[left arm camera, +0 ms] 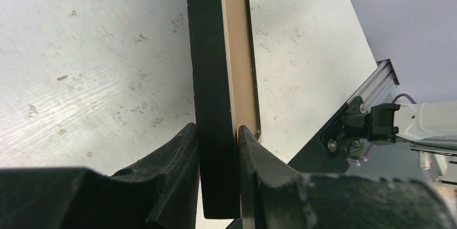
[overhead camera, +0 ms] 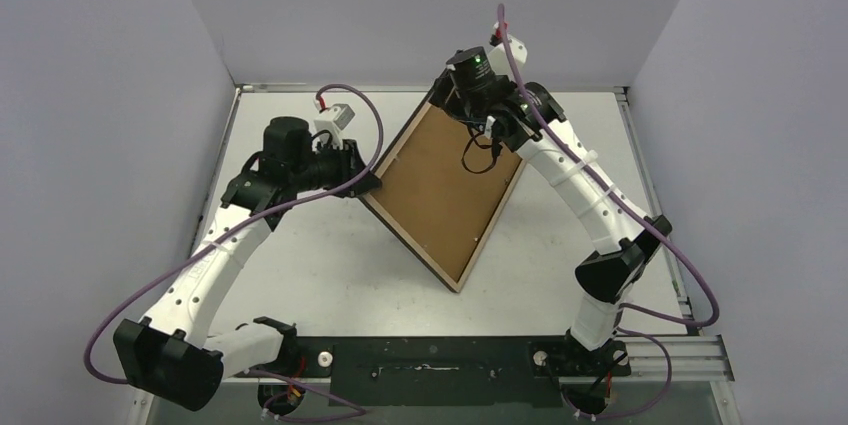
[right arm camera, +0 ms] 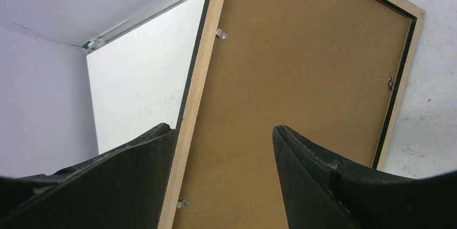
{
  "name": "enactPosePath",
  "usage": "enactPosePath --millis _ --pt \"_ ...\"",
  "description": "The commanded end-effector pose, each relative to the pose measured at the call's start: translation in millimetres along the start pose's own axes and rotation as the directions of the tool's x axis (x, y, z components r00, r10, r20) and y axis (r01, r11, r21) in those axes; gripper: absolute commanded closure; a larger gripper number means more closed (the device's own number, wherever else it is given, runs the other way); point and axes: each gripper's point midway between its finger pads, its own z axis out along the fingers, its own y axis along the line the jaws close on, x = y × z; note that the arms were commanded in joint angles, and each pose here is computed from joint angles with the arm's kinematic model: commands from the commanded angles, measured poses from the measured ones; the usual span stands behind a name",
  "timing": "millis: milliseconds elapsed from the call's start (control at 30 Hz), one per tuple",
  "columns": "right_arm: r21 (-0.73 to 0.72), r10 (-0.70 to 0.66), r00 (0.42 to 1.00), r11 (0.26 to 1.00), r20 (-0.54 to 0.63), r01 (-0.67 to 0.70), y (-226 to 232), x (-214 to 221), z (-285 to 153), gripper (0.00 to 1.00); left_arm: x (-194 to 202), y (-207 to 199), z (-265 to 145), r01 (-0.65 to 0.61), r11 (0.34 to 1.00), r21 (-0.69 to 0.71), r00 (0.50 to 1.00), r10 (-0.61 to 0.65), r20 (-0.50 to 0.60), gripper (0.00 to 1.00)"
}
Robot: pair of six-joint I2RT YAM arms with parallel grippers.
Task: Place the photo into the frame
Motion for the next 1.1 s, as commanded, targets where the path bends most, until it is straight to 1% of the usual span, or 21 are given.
enactPosePath --millis 0,100,233,400,500,600,700,767,900,1000,1067 --pt "-0.099 0.086 0.996 0.991 -0.01 -0.087 11 -17 -25 0.32 -48 -25 -32 -0.29 0.957 -0.009 0.946 0.288 0.152 1.0" --pt "-0.131 0.084 0.996 0.987 -0.044 -0.089 19 -16 -32 0.28 -57 -38 -40 -0.401 0.916 0.005 0.897 0.392 0.202 1.0" --pt "-0.12 0.098 0.989 0.987 -0.111 -0.111 20 -3 -35 0.25 -77 -54 -50 -0.523 0.852 -0.01 0.816 0.504 0.283 1.0" --pt "-0.088 0.146 0.98 0.983 -0.134 -0.159 13 3 -39 0.25 -87 -70 -58 -0.612 0.791 -0.026 0.736 0.581 0.346 1.0" --pt "-0.058 0.176 0.973 0.981 -0.151 -0.187 8 5 -40 0.25 -90 -76 -60 -0.638 0.769 -0.031 0.709 0.603 0.365 1.0" --pt "0.007 0.224 0.958 0.974 -0.178 -0.227 -2 13 -39 0.27 -89 -81 -60 -0.657 0.753 -0.027 0.69 0.616 0.38 1.0" --pt "0.077 0.261 0.947 0.965 -0.187 -0.251 -16 18 -42 0.33 -87 -85 -60 -0.673 0.738 -0.044 0.664 0.629 0.404 1.0" --pt "0.119 0.275 0.942 0.96 -0.192 -0.255 -28 19 -45 0.35 -85 -90 -62 -0.703 0.709 -0.058 0.626 0.656 0.422 1.0" --pt "0.167 0.289 0.934 0.952 -0.212 -0.257 -42 21 -51 0.37 -76 -101 -69 -0.733 0.675 -0.086 0.567 0.676 0.471 1.0" --pt "0.182 0.295 0.929 0.949 -0.223 -0.257 -46 23 -55 0.38 -70 -105 -72 -0.739 0.668 -0.084 0.553 0.674 0.49 1.0" --pt "0.174 0.295 0.93 0.95 -0.219 -0.26 -46 22 -56 0.41 -67 -108 -73 -0.741 0.668 -0.07 0.555 0.668 0.496 1.0"
